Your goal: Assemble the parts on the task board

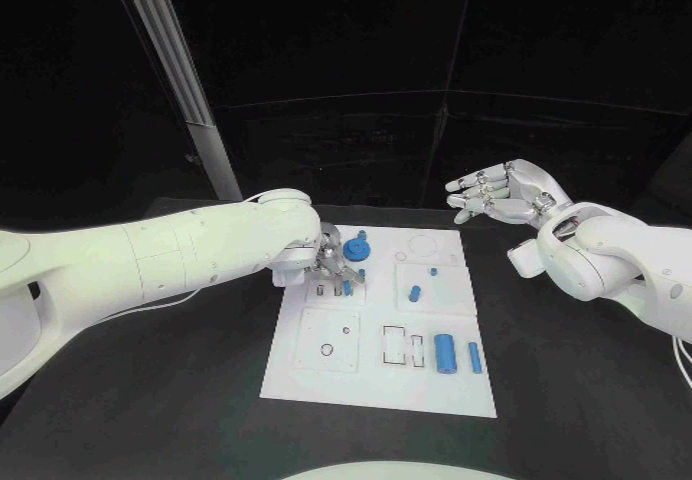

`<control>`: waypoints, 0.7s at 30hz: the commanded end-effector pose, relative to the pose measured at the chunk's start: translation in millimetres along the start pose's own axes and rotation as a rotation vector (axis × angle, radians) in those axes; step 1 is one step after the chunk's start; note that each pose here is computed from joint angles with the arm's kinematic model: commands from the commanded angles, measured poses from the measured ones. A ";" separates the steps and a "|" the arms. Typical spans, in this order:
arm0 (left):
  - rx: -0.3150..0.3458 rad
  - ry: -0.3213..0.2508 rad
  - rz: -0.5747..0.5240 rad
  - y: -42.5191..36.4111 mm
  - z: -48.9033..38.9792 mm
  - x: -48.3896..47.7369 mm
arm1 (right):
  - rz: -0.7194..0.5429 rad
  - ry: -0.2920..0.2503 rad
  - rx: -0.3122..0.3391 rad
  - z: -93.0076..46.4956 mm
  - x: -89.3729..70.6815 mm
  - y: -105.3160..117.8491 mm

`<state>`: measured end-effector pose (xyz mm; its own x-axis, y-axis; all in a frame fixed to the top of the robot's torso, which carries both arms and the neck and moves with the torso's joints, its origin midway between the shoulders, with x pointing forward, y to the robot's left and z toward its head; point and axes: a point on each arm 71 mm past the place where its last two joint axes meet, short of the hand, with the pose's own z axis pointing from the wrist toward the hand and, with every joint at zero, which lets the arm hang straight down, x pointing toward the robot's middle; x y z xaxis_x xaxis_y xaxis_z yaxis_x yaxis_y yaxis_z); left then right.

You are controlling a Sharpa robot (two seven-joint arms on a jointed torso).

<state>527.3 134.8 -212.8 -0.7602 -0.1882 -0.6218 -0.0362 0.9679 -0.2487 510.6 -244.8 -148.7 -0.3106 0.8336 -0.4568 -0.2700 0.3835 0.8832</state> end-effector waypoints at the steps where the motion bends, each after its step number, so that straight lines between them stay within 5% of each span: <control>1: 0.003 0.013 0.019 -2.0 -0.6 1.2 | 0.007 0.009 -0.005 1.1 0.9 1.5; 21: 0.012 0.025 0.029 -5.3 -1.5 4.6 | 0.007 0.012 -0.003 3.2 1.6 0.6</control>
<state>523.5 129.8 -213.7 -0.7724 -0.1689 -0.6122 -0.0166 0.9690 -0.2464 512.7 -243.0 -149.8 -0.3157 0.8319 -0.4563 -0.2668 0.3837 0.8841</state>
